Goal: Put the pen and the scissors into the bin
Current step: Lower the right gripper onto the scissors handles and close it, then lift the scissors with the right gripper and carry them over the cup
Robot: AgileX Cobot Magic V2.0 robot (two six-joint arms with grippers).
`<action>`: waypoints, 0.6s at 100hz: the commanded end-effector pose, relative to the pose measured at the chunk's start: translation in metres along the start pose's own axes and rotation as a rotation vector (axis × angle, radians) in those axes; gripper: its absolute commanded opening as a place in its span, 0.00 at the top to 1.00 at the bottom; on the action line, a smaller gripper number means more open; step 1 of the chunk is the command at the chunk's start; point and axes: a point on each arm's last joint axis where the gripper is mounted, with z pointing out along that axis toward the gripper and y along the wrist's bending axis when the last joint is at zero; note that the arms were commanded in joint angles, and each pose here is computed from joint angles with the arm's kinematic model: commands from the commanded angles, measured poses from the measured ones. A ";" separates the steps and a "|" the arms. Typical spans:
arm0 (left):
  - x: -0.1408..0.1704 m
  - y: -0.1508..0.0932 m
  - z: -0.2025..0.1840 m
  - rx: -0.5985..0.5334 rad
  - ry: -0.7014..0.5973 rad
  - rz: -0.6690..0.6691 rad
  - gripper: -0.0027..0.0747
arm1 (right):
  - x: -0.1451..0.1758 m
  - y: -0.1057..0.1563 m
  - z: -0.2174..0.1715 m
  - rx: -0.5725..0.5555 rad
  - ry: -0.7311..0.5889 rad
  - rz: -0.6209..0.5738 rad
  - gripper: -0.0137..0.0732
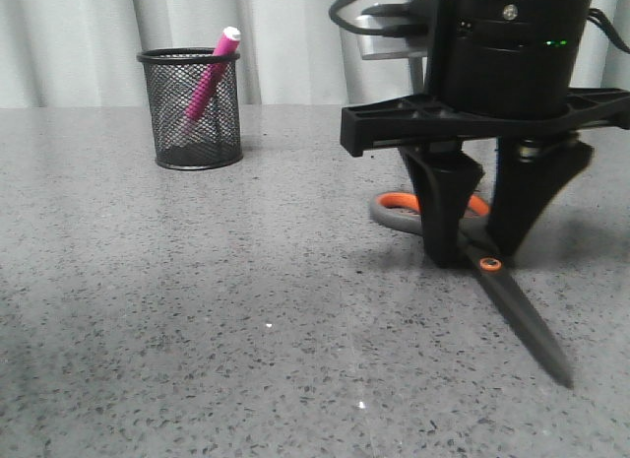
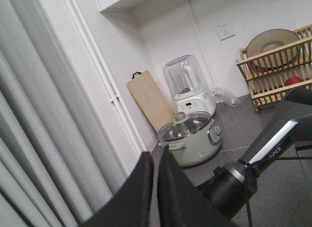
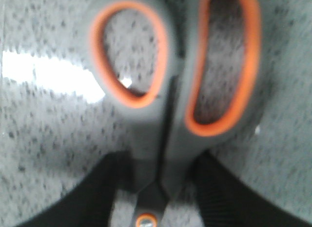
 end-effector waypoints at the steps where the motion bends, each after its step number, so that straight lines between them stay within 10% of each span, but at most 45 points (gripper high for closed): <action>1: -0.012 0.000 -0.002 -0.023 -0.070 -0.025 0.97 | -0.009 0.000 -0.001 -0.004 -0.078 -0.013 0.71; 11: -0.012 0.000 -0.002 -0.023 -0.070 -0.025 0.97 | -0.010 -0.001 0.003 0.013 -0.070 -0.023 0.93; 32: -0.012 0.000 -0.002 -0.021 -0.068 -0.024 0.97 | -0.020 -0.002 -0.017 0.020 -0.203 -0.050 0.92; 60: -0.012 0.001 -0.002 -0.032 -0.070 -0.024 0.97 | -0.039 0.007 -0.145 -0.195 -0.905 -0.061 0.92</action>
